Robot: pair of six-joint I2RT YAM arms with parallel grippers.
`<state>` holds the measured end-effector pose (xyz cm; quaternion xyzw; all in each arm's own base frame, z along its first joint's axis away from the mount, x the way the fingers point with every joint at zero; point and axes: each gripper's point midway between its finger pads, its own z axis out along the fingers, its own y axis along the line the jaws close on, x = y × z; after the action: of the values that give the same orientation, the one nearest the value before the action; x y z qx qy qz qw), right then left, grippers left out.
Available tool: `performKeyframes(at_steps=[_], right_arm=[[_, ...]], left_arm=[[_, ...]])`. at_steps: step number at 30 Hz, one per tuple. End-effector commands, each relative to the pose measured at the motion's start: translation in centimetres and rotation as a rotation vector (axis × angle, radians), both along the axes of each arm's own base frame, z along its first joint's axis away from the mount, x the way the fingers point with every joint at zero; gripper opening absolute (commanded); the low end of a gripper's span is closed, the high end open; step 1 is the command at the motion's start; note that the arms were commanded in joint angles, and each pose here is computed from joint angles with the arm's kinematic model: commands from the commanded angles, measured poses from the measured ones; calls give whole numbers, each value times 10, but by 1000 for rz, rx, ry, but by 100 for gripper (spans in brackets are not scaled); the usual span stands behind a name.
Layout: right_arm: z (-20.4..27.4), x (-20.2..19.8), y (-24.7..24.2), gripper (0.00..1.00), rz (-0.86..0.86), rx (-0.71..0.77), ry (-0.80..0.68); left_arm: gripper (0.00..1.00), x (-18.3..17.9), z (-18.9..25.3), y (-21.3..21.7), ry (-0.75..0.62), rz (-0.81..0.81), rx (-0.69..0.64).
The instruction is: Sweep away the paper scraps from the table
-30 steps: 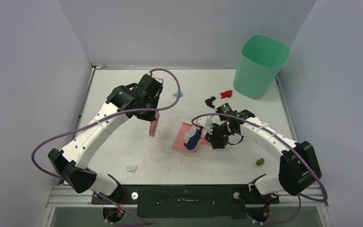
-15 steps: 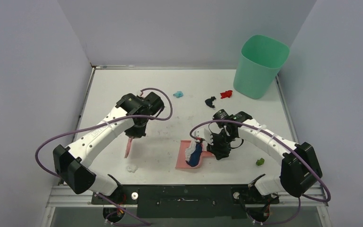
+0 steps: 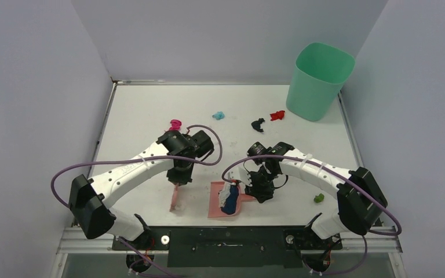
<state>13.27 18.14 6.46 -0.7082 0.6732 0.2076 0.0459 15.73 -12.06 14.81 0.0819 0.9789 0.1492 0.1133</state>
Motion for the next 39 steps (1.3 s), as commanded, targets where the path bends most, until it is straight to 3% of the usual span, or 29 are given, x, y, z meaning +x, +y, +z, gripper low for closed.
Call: performKeyframes(at_steps=[1, 9, 16, 26, 34, 39], right_arm=[[6, 11, 18, 17, -15, 58, -22], [-1, 12, 19, 18, -28, 61, -21], [-8, 7, 14, 19, -35, 66, -26], [-1, 7, 27, 19, -37, 150, -30], [16, 10, 34, 17, -41, 223, -49], [36, 22, 39, 15, -69, 288, -118]], left_arm=[[0, 18, 32, -82, -83, -56, -420], [0, 27, 58, -132, -98, -154, -550], [0, 39, 95, -126, -230, -155, -592], [0, 58, 146, -83, -523, -98, -583], [0, 70, 143, -20, -648, 42, -452], [0, 72, 121, -5, -639, 58, -393]])
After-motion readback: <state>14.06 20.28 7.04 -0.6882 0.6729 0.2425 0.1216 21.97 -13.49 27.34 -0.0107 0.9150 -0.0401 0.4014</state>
